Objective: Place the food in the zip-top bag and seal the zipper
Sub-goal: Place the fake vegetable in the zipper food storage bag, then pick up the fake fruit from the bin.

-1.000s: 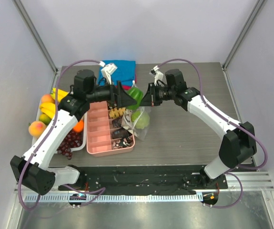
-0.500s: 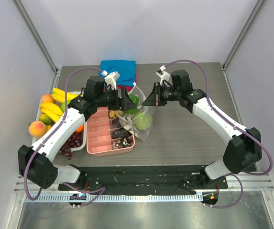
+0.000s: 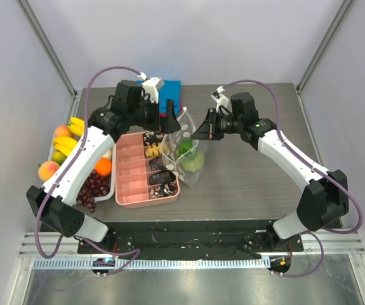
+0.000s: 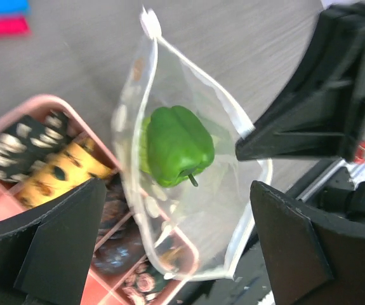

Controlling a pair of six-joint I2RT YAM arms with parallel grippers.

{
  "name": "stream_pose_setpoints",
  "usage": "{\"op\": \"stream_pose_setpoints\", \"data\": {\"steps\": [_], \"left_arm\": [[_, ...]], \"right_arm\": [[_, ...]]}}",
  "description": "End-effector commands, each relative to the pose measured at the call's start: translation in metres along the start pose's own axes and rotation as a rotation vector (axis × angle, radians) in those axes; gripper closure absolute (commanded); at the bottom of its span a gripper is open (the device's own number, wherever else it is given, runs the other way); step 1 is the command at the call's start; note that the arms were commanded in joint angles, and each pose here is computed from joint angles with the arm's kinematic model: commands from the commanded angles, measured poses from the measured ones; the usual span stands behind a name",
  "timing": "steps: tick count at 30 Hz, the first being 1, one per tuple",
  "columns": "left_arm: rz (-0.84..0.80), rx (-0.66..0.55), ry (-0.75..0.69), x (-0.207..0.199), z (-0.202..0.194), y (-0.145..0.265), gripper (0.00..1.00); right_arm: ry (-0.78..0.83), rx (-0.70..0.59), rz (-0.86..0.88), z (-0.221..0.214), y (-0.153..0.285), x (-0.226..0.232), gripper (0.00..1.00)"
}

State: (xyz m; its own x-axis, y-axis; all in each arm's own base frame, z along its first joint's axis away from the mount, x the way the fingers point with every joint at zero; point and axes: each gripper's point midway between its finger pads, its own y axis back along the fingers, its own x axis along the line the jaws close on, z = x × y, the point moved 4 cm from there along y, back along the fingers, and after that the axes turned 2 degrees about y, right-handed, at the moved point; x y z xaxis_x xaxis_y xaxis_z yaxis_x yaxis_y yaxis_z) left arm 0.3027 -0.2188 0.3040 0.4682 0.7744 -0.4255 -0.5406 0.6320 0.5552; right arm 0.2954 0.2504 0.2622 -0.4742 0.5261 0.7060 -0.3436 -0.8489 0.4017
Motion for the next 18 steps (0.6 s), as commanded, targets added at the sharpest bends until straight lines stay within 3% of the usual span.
{"op": "stream_pose_setpoints", "data": {"steps": [1,5,10,18], "left_arm": [[0.056,-0.053,-0.161,0.006,0.028,0.049,0.0],[0.12,-0.015,-0.223,0.048,0.025,0.096,0.0],[0.269,0.162,-0.358,0.095,-0.012,0.138,0.0],[0.524,0.38,-0.378,0.175,-0.059,0.18,0.0]], "right_arm": [[0.003,-0.072,0.027,0.018,0.012,0.005,0.99],[0.014,-0.081,0.022,0.021,0.014,0.003,0.99],[0.025,-0.08,0.023,0.022,0.013,0.002,0.99],[0.041,-0.067,0.016,0.017,0.013,0.0,0.99]]}}
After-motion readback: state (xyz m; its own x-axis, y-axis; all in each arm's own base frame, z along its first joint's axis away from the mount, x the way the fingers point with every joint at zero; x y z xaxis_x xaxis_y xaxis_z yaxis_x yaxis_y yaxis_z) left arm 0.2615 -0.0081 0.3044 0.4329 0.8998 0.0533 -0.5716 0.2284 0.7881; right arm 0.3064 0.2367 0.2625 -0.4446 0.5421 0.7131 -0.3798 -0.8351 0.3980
